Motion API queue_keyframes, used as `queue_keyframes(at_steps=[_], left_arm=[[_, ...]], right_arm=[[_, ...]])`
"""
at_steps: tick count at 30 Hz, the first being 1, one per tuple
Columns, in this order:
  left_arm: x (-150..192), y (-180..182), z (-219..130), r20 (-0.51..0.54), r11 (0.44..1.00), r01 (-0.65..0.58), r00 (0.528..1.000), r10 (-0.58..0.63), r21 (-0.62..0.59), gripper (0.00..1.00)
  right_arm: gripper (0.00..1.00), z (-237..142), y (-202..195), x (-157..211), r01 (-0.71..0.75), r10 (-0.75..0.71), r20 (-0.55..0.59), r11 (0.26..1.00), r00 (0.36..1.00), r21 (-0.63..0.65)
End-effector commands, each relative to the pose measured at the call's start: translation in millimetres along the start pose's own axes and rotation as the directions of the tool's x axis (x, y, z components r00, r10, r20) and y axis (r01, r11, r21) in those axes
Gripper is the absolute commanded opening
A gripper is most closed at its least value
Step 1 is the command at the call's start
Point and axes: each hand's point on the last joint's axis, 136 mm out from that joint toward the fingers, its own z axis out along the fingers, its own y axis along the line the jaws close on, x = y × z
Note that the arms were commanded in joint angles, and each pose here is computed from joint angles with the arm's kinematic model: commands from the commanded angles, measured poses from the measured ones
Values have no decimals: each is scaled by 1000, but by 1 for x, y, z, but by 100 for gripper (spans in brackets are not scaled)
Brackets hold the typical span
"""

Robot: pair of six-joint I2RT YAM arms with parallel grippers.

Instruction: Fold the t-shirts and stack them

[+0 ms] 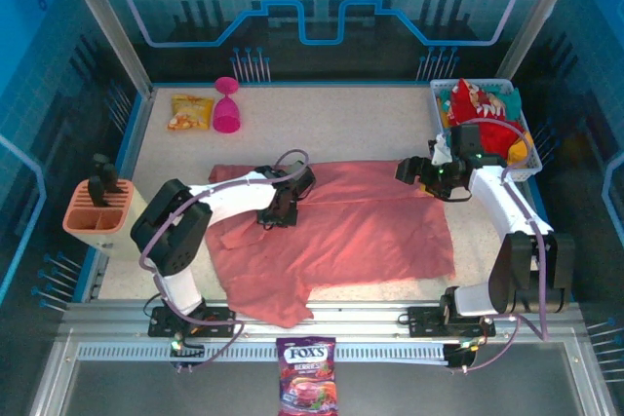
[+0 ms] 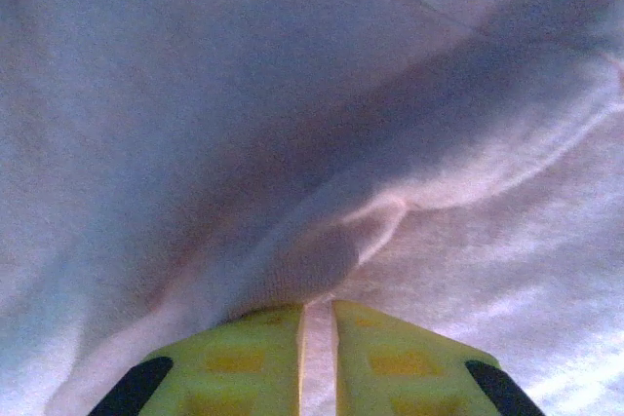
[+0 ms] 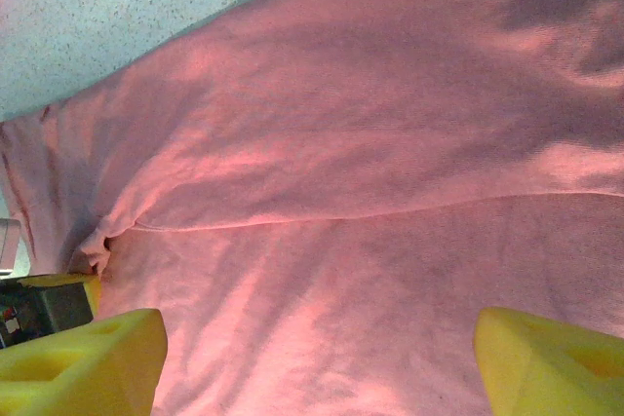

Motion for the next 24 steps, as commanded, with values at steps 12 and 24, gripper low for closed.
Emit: queue_keyframes(at_steps=[12,24], left_arm=[[-11,13,1,18,997,-21,1000,22,-80,17],[0,17,11,-16,996,-22,1000,21,-86,26]], right_arm=[[82,-3,4,-1,-3,3,-1,1000,1000,-29],[82,-2,3,0,0,0,-3,1000,1000,-21]])
